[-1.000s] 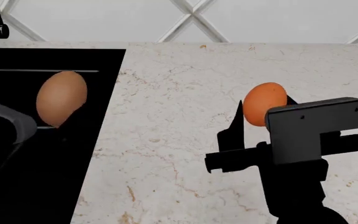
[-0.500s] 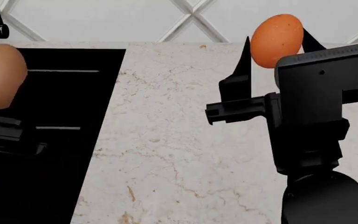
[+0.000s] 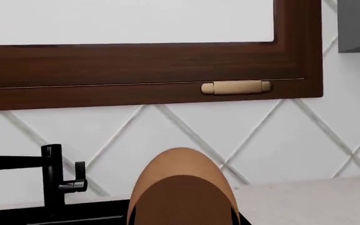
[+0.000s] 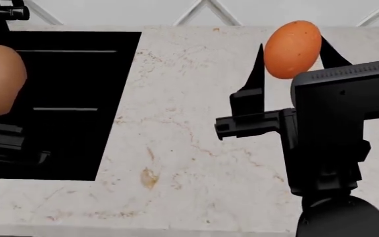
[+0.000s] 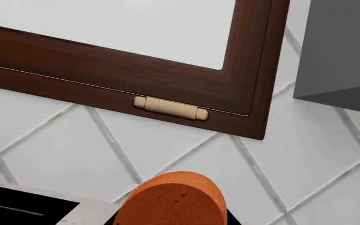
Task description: Place the eggs and milk next to the bowl.
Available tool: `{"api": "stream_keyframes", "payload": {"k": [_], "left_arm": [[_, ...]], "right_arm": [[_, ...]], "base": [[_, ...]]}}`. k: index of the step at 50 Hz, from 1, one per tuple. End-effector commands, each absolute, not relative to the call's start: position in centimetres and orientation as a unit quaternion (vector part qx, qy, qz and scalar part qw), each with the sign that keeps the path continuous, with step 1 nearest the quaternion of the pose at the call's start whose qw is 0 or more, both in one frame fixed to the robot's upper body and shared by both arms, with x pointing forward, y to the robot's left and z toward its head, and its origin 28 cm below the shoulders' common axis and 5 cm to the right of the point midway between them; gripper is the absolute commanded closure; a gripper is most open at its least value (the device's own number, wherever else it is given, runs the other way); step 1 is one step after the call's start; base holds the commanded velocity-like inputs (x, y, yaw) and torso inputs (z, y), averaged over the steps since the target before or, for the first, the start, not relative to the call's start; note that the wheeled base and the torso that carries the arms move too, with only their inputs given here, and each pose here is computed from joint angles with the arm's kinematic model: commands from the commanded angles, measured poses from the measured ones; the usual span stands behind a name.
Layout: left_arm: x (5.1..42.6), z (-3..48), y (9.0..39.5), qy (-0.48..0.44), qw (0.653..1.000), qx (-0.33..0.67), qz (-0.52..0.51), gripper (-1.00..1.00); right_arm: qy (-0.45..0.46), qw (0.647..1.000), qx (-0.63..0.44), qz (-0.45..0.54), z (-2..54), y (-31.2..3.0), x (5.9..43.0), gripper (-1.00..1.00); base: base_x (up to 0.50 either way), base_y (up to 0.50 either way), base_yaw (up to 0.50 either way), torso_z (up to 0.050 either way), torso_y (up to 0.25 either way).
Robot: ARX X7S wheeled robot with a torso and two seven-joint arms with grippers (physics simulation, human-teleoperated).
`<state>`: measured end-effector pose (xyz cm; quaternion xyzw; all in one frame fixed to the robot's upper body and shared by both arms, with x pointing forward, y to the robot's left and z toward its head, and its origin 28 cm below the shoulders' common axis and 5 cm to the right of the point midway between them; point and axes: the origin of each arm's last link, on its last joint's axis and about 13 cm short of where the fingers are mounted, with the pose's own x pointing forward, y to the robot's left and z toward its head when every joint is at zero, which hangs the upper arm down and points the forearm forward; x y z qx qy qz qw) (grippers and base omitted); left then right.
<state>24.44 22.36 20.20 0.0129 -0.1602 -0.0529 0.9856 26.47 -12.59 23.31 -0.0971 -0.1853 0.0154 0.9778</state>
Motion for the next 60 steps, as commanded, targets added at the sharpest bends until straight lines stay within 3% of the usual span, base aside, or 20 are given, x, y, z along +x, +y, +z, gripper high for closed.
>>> {"api": "stream_keyframes", "payload": {"k": [1,14,60], "left_arm": [[24.75,20.40,22.40,-0.165,0.985,-0.002,-0.053,1.00],[24.60,20.20,22.43,-0.166,0.985,-0.006,-0.055,1.00],[24.49,19.64,22.42,-0.160,0.985,-0.006,-0.066,1.00]], "right_arm": [[-0.188,0.977,-0.097,0.008,23.08,-13.01,26.65,1.00],[-0.187,0.979,-0.087,0.011,23.13,-12.85,26.47,1.00],[-0.180,0.980,-0.085,0.025,23.33,-12.47,26.03,1.00]], "base": [[-0.48,0.02,0.00,0.000,0.000],[-0.26,-0.02,0.00,0.000,0.000],[0.00,-0.50,0.00,0.000,0.000]]}}
